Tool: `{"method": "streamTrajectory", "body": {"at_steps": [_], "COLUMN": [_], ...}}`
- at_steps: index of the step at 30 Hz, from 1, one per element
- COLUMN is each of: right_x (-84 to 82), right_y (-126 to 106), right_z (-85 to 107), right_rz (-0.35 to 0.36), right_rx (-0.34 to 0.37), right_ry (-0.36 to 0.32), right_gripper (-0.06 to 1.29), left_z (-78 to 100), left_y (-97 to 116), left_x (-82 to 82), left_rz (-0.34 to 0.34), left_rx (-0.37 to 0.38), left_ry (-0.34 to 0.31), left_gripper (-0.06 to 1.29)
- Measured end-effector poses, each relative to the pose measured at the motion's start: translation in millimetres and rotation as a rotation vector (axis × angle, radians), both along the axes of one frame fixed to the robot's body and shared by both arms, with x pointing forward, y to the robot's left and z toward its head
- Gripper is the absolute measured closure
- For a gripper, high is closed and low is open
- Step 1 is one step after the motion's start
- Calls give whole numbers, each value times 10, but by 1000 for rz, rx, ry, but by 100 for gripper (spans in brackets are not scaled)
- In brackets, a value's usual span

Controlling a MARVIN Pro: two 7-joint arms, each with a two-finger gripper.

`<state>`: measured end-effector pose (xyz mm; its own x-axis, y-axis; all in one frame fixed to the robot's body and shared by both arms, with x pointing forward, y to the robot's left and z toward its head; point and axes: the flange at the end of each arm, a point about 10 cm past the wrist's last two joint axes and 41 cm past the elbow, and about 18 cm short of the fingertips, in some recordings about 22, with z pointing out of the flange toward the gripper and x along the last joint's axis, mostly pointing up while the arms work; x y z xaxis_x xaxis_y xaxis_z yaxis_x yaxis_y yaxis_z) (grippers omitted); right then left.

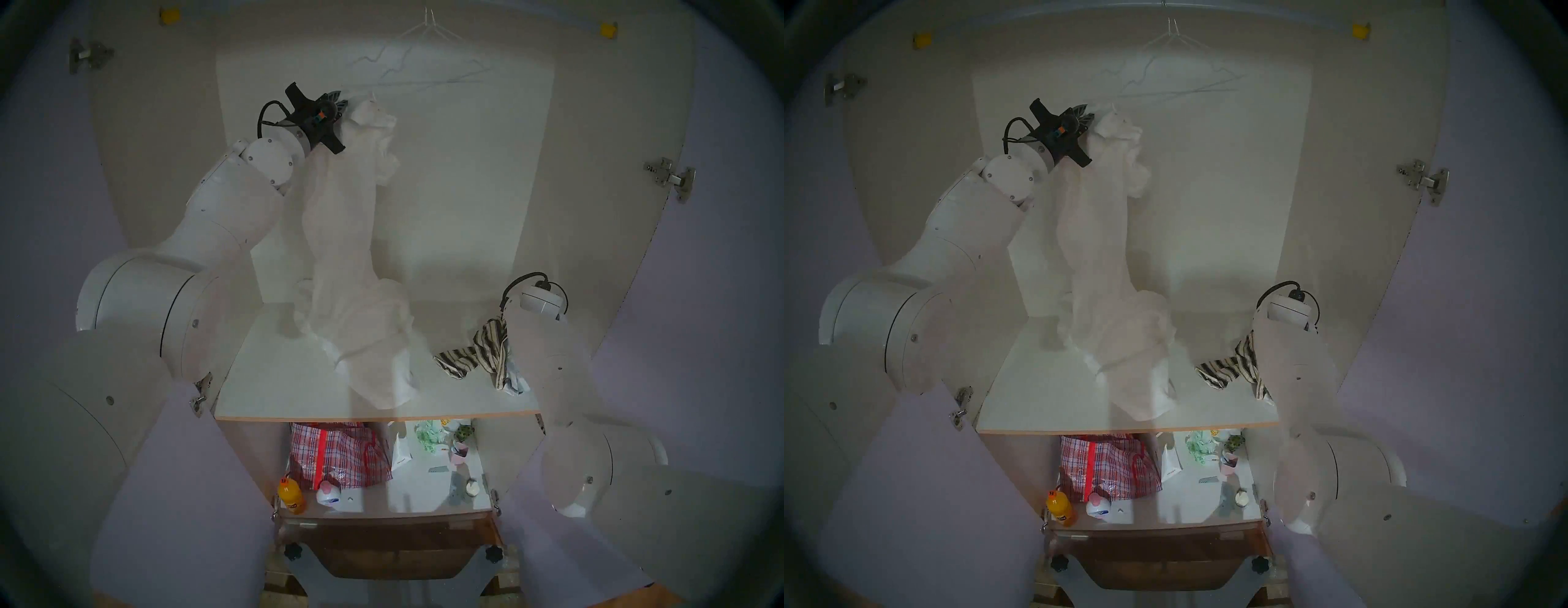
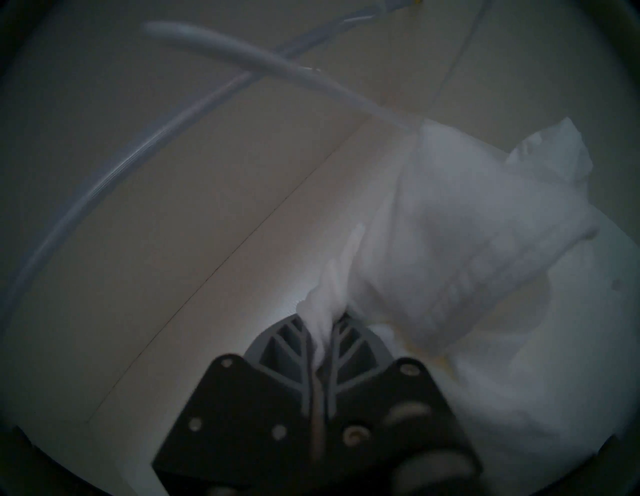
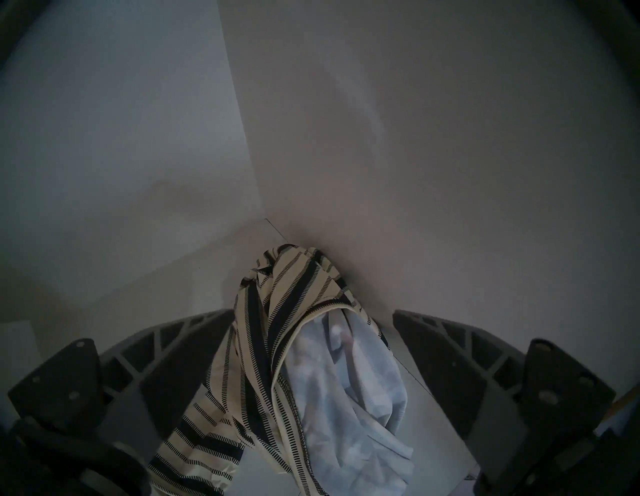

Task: Sort tops into two piles: light colors and dark colors

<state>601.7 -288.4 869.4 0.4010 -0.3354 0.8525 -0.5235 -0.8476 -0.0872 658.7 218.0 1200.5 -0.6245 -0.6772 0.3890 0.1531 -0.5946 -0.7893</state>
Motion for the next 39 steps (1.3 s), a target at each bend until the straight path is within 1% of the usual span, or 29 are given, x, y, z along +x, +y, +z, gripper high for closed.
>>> {"method": "streamTrajectory", "body": {"at_steps": [5, 6, 10, 13, 14, 16, 18, 20, 22, 25, 26, 28, 29, 31, 34, 37, 39], "right_x": [4, 5, 3, 0, -2, -4, 3, 9, 20, -14, -50, -106, -147, -237, -366, -485, -515], "right_y": [58, 71, 84, 92, 92, 95, 124, 159, 216, 300, 337, 354, 354, 358, 391, 444, 471], "right_z": [-5, -9, -17, -25, -29, -31, -28, -17, 4, 31, 41, 49, 52, 55, 58, 50, 22], "right_rz": [13, 16, 20, 24, 26, 31, 53, 78, 116, 181, 209, 229, 240, 295, 401, 477, 480], "right_rx": [0, 0, 0, 0, 0, 0, 7, 16, 31, 32, 31, 28, 28, 46, 63, 83, 88], "right_ry": [-1, -1, 0, 0, 0, -1, -8, -16, -29, -55, -70, -83, -85, -68, -48, -80, -85], "right_gripper": [-2, -2, -2, -2, -2, -2, -2, -2, -2, -2, -2, -2, -2, -2, -2, -2, -2], "left_z": [61, 101, 213, 268, 262, 240, 212, 166, 124, 137, 160, 161, 150, 97, -15, -78, -79], "left_y": [54, 55, 106, 276, 400, 549, 625, 604, 517, 413, 373, 337, 325, 336, 346, 337, 350], "left_x": [-51, -77, -156, -233, -262, -329, -371, -412, -472, -550, -586, -621, -645, -678, -718, -754, -771], "left_rz": [-17, -24, -29, -9, 8, 26, 29, 18, -5, -13, -9, 5, 16, 36, 64, 57, 51], "left_rx": [-17, -16, 17, 58, 71, 86, 95, 100, 98, 114, 121, 119, 119, 96, 74, 60, 52], "left_ry": [-32, -50, -102, -136, -141, -152, -148, -149, -160, -163, -158, -138, -118, -67, -5, 17, 21], "left_gripper": [120, 120, 120, 120, 120, 120, 120, 120, 120, 120, 120, 120, 120, 120, 120, 120, 120]}}
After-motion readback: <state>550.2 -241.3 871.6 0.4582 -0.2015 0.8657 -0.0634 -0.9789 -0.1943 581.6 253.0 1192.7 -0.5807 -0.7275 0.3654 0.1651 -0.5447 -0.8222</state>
